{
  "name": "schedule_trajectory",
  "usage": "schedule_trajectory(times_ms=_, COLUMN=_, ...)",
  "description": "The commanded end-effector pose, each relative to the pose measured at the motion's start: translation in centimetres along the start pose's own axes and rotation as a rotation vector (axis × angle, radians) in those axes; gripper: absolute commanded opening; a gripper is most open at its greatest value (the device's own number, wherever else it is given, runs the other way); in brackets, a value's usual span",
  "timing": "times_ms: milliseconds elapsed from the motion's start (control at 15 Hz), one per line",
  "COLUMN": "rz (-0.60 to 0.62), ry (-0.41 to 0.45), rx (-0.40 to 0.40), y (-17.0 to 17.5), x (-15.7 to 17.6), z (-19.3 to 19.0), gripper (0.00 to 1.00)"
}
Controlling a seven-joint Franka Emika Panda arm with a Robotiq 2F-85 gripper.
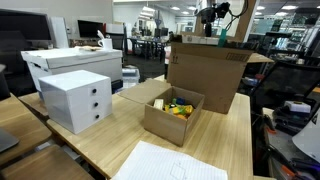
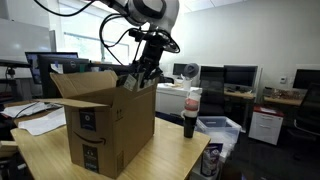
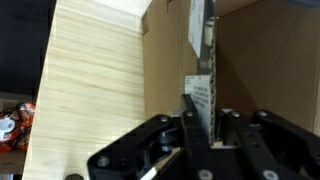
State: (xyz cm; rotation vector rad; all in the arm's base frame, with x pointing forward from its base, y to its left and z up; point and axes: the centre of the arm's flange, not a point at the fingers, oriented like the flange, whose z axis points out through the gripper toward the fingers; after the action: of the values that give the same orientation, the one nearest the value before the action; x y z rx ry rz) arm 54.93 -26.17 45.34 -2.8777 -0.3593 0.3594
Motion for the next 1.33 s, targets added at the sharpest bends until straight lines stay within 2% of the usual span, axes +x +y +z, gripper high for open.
schedule_trajectory(times_ms=0, rz=0.121, ry=0.044, rx=0.139, y=2.2, x=-0.6, z=0.7, gripper=0.04)
schedule_trajectory(times_ms=267, rz=0.220, ry=0.117, rx=0.284, y=4.0, x=-1.7, z=1.1, gripper=0.04)
schedule_trajectory(times_ms=533, rz=0.306, ry=0.201, rx=0.462, y=5.9, x=-2.9, z=3.2, gripper=0.04)
schedule_trajectory(times_ms=1267, rz=0.313, ry=0.236, rx=0.603, y=7.0, x=-2.6, z=7.3, gripper=0.04)
